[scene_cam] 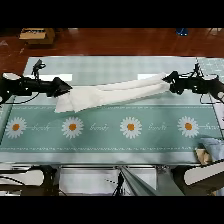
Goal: Fold the shirts.
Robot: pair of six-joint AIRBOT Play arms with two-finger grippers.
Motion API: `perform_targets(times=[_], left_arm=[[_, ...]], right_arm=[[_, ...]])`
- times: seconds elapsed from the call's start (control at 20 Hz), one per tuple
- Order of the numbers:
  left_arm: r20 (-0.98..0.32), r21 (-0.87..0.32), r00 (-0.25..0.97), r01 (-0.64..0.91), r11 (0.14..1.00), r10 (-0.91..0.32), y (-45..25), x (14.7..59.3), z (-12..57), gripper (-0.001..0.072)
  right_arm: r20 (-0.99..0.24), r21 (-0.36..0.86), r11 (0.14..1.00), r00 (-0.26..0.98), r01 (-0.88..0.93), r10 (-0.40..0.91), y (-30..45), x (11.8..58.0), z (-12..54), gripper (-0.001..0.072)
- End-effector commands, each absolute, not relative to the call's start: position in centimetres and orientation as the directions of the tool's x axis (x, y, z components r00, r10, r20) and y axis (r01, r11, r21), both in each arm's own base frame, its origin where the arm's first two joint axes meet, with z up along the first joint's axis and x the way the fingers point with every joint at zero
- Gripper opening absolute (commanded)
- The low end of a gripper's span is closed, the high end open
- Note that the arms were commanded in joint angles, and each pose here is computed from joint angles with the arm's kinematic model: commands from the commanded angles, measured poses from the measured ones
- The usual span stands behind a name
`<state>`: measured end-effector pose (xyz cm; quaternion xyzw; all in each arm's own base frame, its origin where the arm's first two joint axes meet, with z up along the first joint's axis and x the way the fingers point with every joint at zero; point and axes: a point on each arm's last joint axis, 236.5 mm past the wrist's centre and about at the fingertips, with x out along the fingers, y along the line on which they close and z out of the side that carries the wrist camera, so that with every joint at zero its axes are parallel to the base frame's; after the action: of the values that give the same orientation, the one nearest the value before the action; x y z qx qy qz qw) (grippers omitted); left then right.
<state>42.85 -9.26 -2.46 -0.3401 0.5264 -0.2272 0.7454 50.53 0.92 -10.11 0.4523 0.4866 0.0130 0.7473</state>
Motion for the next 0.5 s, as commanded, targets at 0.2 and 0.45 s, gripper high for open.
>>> perform_targets(times=[0.2,0.45], left_arm=[[-0.548,-0.807,0.344,0.021,0.59,-0.763,-10.9,42.9,-0.5,0.0078],[-0.482,-0.855,0.277,0.059,0.516,-0.831,-15.0,41.8,1.0,0.0019]], right_arm=[[-0.638,0.725,0.64,0.596,0.253,0.487,3.7,53.3,-6.3,0.0021],[-0.63,0.678,0.73,0.581,0.088,0.515,4.8,51.0,0.3,0.0021]])
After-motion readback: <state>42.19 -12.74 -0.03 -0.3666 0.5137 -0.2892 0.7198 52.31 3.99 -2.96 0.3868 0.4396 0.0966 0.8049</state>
